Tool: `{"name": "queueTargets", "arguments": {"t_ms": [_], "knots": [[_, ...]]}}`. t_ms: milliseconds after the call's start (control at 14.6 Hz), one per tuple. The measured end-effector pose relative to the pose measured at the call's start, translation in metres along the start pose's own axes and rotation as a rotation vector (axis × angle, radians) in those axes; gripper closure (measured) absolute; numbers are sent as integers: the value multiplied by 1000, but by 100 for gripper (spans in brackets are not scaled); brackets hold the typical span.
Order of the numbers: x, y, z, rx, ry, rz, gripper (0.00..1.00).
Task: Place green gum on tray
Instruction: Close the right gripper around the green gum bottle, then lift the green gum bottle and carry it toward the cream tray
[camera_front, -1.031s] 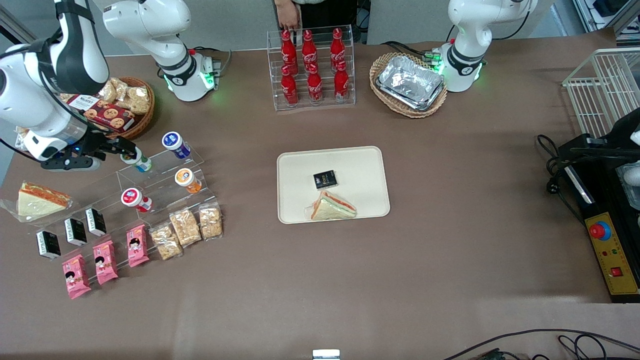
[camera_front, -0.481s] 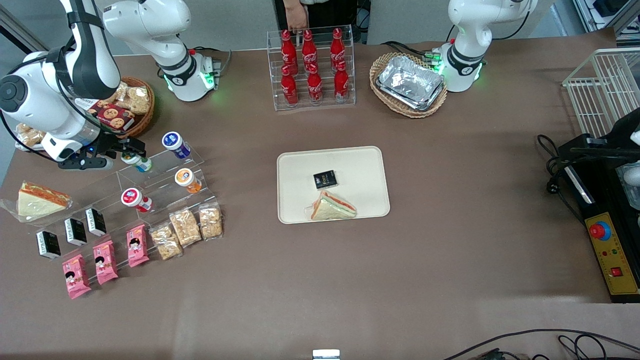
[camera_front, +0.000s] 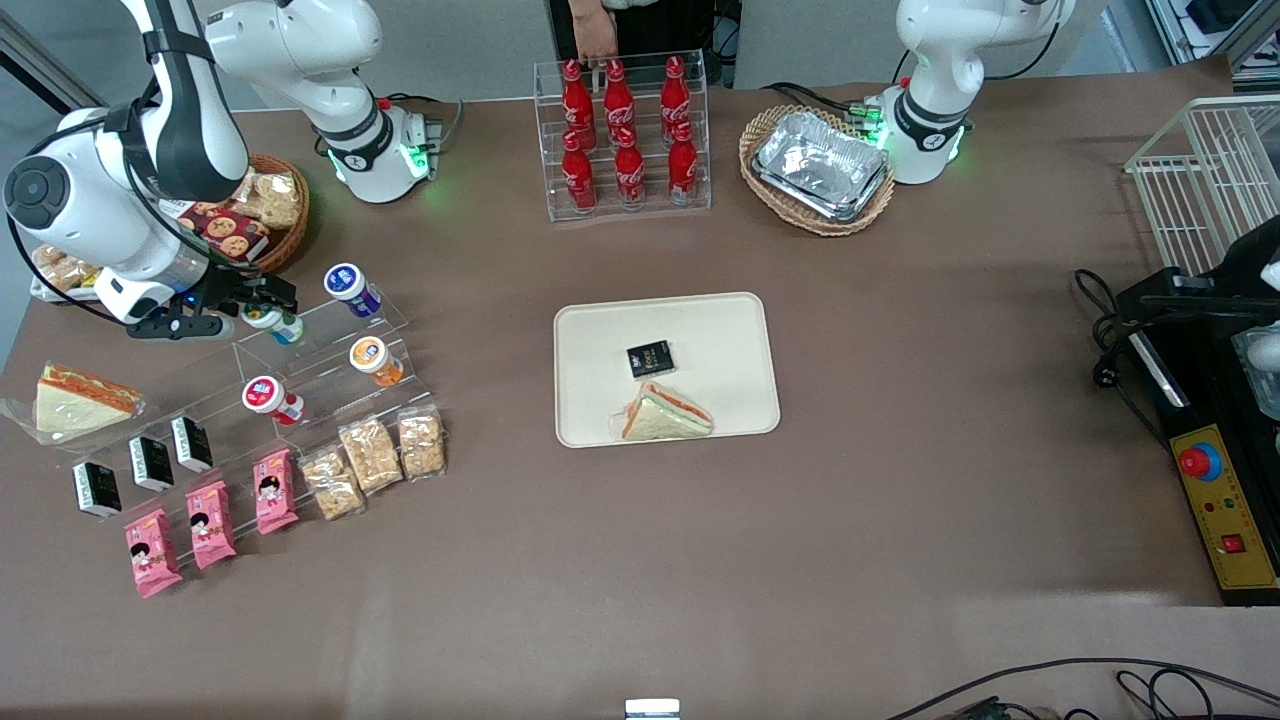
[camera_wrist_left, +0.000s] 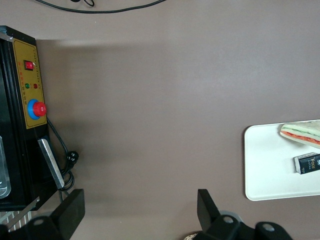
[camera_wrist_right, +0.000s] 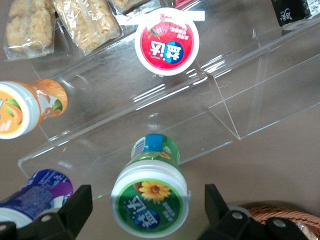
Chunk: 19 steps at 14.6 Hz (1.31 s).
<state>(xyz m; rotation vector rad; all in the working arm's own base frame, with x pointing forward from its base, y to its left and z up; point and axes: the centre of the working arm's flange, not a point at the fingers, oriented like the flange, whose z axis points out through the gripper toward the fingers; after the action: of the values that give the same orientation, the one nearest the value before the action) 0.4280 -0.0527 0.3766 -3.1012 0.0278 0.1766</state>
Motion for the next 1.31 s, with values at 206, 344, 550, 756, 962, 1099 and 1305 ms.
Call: {"name": "queueTargets", "arguments": {"t_ms": [206, 344, 550, 756, 962, 1099, 1305], "knots": [[-1, 0, 4, -2, -3, -1, 1], [0, 0, 5, -4, -1, -5, 4], [0, 0, 5, -5, -2, -11, 16], [0, 1, 7, -6, -5, -13, 30], [1, 1, 8, -6, -6, -13, 41], [1, 1, 7, -6, -5, -13, 41], [2, 1, -8, -5, 15, -13, 41]]}}
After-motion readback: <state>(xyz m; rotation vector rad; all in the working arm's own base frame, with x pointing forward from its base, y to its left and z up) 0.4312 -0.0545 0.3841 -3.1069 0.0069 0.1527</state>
